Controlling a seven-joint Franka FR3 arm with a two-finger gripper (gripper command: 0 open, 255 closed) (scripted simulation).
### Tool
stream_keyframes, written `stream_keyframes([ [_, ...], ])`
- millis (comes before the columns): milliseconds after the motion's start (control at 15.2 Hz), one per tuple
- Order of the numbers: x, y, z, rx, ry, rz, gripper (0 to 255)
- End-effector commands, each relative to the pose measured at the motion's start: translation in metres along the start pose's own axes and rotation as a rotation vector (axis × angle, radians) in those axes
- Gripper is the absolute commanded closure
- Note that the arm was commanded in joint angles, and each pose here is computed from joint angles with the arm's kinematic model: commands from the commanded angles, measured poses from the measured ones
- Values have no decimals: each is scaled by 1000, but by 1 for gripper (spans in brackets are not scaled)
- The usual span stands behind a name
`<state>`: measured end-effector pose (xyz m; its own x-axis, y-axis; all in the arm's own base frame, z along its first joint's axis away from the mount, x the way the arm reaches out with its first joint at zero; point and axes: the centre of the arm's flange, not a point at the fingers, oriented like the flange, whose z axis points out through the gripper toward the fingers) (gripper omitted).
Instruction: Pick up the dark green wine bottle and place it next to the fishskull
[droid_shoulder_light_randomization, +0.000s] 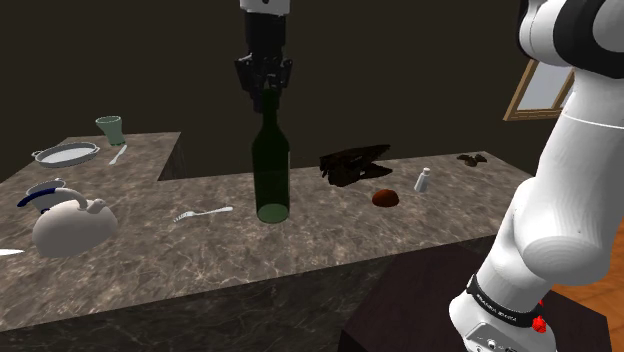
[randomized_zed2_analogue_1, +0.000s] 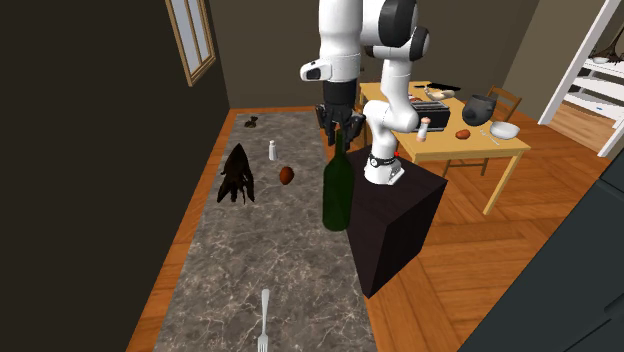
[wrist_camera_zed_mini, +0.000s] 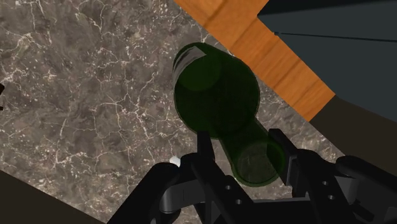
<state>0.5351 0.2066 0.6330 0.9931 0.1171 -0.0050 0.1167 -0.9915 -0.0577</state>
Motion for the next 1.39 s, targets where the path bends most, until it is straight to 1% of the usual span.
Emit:
stream_keyframes([
  [0,-1,-1,-11,0,0,0,255],
  [594,-1,-3,-58,0,0,0,255],
  [1320,-62,128,-65,0,0,0,255],
])
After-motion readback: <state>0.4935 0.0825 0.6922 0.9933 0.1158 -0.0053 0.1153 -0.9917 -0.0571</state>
